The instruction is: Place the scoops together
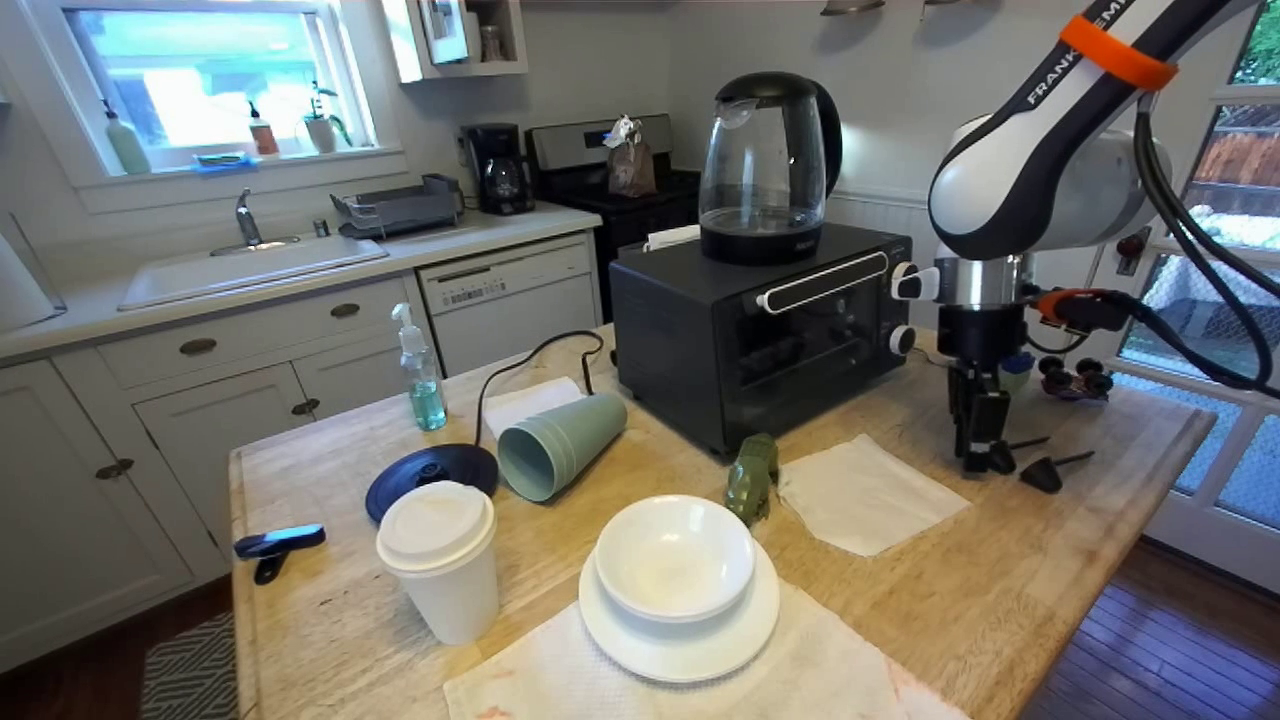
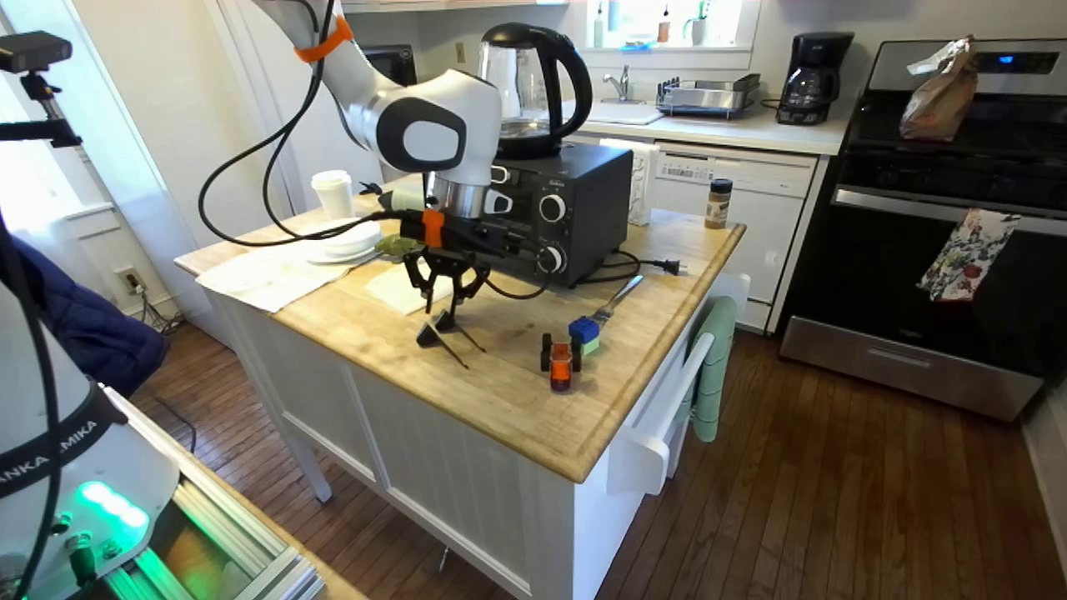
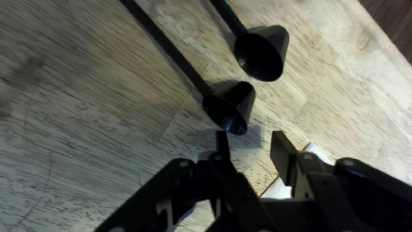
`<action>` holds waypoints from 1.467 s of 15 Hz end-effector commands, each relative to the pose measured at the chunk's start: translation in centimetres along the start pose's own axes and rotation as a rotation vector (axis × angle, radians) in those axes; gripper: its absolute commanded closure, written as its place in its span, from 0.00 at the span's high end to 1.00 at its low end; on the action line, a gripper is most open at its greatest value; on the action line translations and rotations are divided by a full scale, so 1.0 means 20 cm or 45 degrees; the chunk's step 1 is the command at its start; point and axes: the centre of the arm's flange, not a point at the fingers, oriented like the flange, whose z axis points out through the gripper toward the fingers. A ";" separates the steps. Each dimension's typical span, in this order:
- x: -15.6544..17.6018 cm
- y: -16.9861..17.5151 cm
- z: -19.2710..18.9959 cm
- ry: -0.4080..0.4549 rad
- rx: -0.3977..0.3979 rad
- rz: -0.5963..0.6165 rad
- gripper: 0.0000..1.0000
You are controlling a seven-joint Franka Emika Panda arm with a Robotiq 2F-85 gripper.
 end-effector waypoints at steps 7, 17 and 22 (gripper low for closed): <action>0.04 0.03 -0.01 -0.030 -0.037 0.030 0.16; 0.00 0.03 -0.04 -0.113 -0.061 0.020 0.91; 0.00 0.03 -0.05 -0.168 -0.038 0.000 0.99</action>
